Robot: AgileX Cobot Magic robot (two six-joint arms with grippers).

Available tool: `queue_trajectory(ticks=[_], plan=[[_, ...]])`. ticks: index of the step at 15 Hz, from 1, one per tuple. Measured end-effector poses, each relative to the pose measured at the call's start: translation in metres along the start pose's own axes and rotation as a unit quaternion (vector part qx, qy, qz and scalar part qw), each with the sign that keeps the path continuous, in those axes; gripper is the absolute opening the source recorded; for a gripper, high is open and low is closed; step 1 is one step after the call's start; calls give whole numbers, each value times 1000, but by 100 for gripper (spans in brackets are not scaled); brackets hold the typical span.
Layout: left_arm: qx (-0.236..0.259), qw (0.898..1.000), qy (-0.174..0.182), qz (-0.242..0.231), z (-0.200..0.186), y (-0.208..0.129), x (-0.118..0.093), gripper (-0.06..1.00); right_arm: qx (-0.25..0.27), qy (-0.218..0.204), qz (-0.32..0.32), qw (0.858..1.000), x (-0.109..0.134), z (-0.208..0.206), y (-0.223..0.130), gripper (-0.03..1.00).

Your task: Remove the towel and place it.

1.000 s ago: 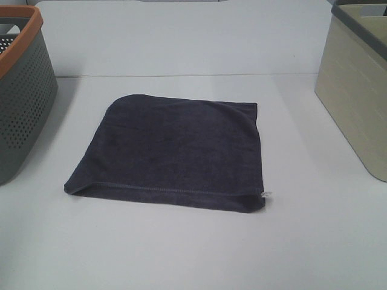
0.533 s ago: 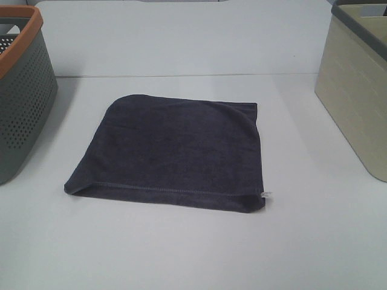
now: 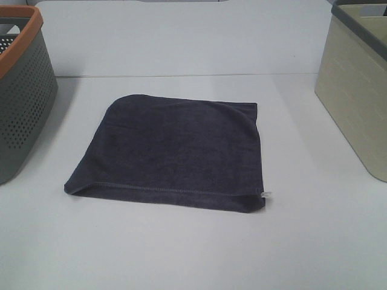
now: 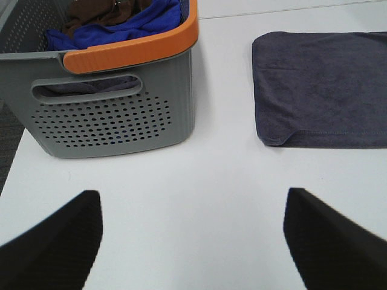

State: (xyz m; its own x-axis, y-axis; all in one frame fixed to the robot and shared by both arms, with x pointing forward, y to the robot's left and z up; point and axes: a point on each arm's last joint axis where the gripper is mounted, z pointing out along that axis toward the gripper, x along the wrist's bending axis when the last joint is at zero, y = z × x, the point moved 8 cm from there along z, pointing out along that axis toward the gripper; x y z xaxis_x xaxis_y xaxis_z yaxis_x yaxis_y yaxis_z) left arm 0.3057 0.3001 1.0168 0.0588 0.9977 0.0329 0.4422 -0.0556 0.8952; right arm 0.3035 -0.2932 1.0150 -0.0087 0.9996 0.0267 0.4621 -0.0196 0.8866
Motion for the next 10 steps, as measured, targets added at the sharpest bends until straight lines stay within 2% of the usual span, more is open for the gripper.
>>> queue_trajectory(ticks=[7,10], plan=[[-1,1000,0,0,0,1,0,77,0,0,0,1000,0,0,0,68],[-2,1000,10,-8,0,1,1,77,-1,0,0,1000,0,0,0,68]])
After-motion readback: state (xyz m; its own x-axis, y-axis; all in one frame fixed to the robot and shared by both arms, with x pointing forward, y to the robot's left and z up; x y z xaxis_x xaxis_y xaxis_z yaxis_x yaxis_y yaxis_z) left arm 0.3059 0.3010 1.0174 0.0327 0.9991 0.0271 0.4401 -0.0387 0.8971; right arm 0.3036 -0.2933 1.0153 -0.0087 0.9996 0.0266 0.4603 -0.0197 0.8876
